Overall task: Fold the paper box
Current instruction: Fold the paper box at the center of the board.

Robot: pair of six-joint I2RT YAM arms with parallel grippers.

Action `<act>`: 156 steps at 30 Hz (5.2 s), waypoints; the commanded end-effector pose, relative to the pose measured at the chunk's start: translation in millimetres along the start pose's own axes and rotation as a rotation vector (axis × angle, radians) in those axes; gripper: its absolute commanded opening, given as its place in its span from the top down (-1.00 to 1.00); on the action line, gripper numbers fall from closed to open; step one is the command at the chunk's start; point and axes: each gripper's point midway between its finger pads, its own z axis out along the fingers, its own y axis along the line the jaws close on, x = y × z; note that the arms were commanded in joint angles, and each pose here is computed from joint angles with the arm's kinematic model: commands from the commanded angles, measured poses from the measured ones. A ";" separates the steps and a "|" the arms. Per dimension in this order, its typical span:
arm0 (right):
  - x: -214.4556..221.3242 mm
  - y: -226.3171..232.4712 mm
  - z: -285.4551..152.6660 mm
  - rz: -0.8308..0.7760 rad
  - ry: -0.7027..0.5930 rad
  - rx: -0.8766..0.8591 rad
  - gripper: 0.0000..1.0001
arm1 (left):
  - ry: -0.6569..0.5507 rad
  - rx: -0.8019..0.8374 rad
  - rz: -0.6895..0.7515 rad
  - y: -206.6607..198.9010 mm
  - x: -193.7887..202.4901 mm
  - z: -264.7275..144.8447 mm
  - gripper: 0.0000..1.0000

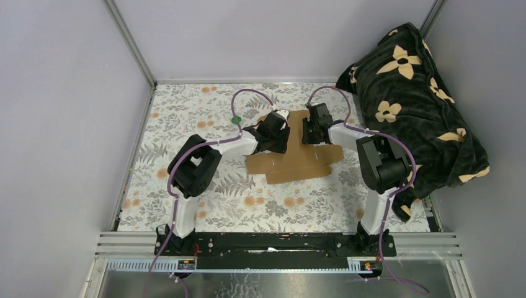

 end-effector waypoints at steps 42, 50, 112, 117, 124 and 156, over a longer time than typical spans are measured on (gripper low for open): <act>115.8 -26.9 -8.0 0.004 0.391 0.114 0.44 | 0.089 -0.152 -0.007 35.9 19.5 24.4 0.14; 99.4 -30.4 -13.1 0.000 0.378 0.163 0.37 | 0.076 -0.145 -0.029 45.3 7.3 21.4 0.14; -60.8 45.2 -136.4 -0.004 0.019 -0.091 -0.15 | -0.151 -0.057 -0.178 70.3 -84.7 -112.1 0.07; -0.6 25.9 -146.5 0.099 0.041 -0.056 -0.03 | -0.105 -0.059 -0.249 76.0 -33.3 -118.5 0.55; 72.0 -5.4 -137.6 0.196 0.122 0.051 0.35 | -0.023 -0.112 -0.302 90.4 21.7 -112.0 0.82; 107.9 -39.5 -86.6 0.227 0.164 0.212 0.31 | 0.070 -0.186 -0.309 112.8 61.8 -62.0 0.78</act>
